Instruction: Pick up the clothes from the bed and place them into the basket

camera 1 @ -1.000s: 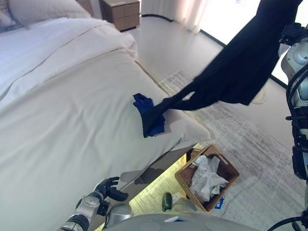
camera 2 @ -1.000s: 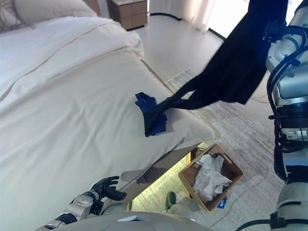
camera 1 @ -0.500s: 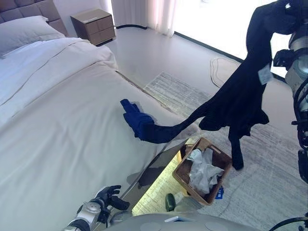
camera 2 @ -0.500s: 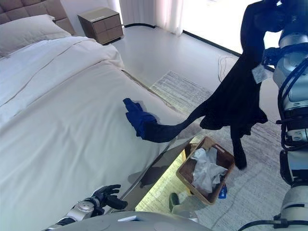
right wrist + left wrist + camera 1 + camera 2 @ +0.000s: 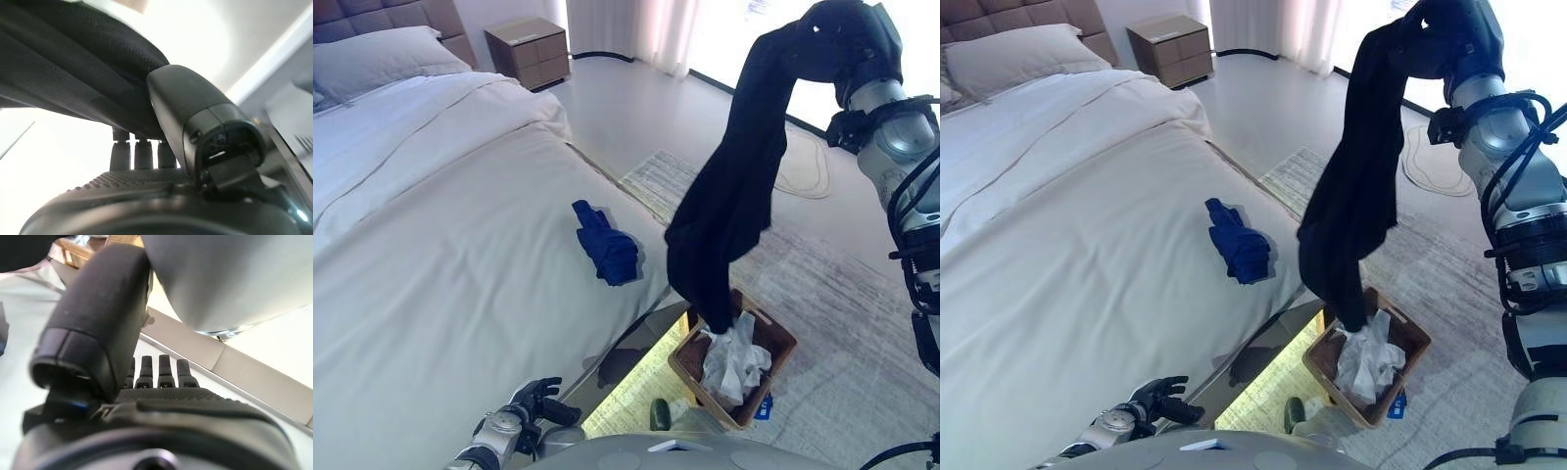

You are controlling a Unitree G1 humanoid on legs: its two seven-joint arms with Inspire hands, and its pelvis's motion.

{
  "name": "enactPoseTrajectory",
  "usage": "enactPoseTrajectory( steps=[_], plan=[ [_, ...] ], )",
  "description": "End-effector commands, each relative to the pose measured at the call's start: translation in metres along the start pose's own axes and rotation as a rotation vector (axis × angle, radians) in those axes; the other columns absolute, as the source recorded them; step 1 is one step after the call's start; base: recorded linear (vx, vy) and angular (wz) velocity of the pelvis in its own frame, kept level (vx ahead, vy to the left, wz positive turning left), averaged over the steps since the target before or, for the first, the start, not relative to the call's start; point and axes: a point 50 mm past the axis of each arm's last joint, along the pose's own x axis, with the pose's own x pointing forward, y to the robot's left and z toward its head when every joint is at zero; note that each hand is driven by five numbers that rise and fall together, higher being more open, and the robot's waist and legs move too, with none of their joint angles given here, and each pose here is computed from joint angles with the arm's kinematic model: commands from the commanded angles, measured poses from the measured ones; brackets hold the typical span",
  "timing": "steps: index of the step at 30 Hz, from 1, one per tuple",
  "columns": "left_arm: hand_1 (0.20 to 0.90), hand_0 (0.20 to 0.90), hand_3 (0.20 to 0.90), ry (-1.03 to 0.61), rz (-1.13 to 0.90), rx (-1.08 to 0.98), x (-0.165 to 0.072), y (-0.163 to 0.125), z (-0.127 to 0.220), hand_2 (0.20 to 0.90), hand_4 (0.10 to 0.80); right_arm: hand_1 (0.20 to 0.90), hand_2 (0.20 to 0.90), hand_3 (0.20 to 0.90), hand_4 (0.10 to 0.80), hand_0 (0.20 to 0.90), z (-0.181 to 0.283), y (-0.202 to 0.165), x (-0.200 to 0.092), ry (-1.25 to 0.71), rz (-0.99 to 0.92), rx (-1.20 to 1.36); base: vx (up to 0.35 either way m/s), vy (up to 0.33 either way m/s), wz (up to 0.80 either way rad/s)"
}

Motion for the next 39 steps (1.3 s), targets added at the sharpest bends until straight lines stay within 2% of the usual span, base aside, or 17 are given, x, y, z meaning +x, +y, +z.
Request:
enactPoseTrajectory(
  steps=[1, 8, 14, 21, 30, 39],
  plan=[
    [0.9, 0.9, 0.9, 0.065, 0.026, 0.055, -0.003, 0.014, -0.016, 0.9, 0.8, 0.3, 0.3, 0.2, 0.1, 0.3, 0.147, -0.05, 0.015, -0.548, -0.371, 0.097, 0.025, 0.028, 0.11],
    [0.9, 0.9, 0.9, 0.1, 0.029, 0.058, -0.006, 0.019, -0.025, 0.9, 0.8, 0.3, 0.3, 0.2, 0.1, 0.3, 0.168, -0.084, 0.018, -0.532, -0.559, -0.045, 0.035, 0.016, 0.15],
    [0.9, 0.9, 0.9, 0.113, 0.032, 0.073, -0.008, 0.021, -0.03, 0.9, 0.8, 0.3, 0.3, 0.2, 0.1, 0.3, 0.158, -0.104, 0.013, -0.502, -0.638, -0.143, 0.036, -0.006, 0.01],
    [0.9, 0.9, 0.9, 0.107, 0.041, 0.087, -0.009, 0.028, -0.028, 0.9, 0.8, 0.3, 0.3, 0.2, 0.1, 0.3, 0.159, -0.118, 0.001, -0.554, -0.706, -0.246, 0.023, -0.015, -0.1],
    [0.9, 0.9, 0.9, 0.044, 0.019, 0.11, -0.006, 0.028, -0.013, 0.9, 0.8, 0.3, 0.3, 0.2, 0.1, 0.3, 0.146, -0.128, -0.002, -0.502, -0.668, -0.252, 0.007, -0.007, -0.11],
    [0.9, 0.9, 0.9, -0.004, -0.001, 0.148, -0.004, 0.025, 0.002, 0.9, 0.8, 0.3, 0.3, 0.2, 0.1, 0.3, 0.108, -0.128, -0.001, -0.383, -0.616, -0.286, -0.02, -0.014, -0.09]
  ],
)
